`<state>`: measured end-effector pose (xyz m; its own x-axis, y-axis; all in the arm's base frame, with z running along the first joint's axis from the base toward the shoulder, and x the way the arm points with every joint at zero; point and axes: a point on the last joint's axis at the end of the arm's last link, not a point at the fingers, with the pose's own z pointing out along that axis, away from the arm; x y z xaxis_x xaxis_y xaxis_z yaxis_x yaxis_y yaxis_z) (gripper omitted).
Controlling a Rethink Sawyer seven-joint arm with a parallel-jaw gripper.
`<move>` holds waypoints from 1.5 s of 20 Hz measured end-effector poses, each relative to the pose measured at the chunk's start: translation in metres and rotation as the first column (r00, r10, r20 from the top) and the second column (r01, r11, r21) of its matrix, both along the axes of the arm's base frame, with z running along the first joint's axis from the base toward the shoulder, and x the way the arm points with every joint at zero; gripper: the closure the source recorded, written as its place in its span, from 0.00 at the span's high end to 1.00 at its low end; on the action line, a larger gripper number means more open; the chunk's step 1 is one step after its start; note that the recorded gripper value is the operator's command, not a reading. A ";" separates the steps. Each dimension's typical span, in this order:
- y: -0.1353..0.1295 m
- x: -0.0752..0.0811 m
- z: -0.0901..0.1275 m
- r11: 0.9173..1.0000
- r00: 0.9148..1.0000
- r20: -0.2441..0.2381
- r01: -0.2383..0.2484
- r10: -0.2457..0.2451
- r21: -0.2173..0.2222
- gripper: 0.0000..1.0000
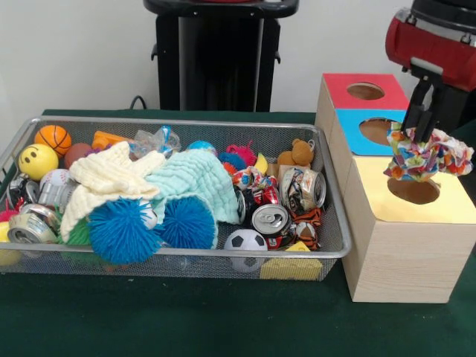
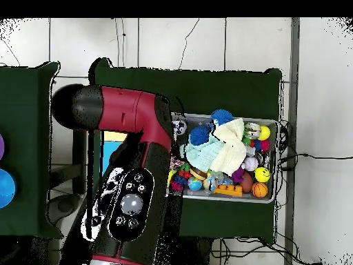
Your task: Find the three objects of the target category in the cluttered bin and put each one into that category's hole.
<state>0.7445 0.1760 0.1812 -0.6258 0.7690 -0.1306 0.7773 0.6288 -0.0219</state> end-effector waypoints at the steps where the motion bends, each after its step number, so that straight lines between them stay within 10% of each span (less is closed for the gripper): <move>1: 0.002 0.000 -0.005 1.000 1.000 -0.007 -0.003 0.003 0.003 0.00; 30: -0.016 0.009 -0.073 0.998 0.997 -0.058 -0.058 0.059 0.018 0.00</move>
<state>0.7540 0.1601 0.1087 -0.6757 0.7328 -0.0802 0.7371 0.6735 -0.0550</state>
